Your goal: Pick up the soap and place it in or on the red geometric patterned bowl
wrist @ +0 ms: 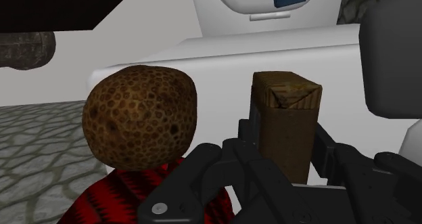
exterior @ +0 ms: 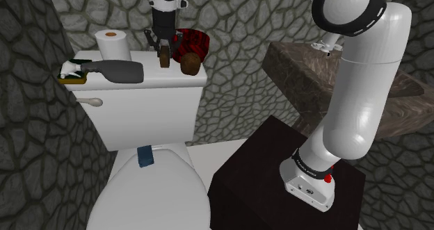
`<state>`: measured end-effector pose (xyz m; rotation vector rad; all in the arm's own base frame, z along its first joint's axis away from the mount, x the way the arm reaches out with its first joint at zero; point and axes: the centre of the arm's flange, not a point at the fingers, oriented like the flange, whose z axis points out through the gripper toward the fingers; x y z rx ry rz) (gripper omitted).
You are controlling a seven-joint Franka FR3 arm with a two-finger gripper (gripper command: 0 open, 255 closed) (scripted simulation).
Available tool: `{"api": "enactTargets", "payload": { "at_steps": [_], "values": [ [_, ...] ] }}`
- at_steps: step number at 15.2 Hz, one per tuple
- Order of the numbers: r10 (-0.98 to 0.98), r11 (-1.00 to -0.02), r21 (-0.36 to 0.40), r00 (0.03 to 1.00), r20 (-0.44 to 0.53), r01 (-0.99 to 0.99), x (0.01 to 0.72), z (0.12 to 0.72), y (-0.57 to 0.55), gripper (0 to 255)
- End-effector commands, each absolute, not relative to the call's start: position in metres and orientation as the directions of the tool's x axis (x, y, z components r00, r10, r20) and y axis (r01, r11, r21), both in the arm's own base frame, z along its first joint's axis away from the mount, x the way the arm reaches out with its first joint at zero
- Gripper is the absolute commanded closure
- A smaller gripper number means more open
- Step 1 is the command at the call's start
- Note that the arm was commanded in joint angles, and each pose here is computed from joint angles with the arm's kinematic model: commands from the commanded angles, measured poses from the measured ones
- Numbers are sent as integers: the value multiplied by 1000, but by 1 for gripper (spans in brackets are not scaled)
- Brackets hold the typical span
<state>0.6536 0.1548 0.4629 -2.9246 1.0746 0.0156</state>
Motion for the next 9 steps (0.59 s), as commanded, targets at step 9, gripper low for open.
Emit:
{"api": "enactTargets", "payload": {
  "at_steps": [9],
  "values": [
    [-647, -762, -21, 762, -18, -647, 654, 516, 155, 255]
  ]
}}
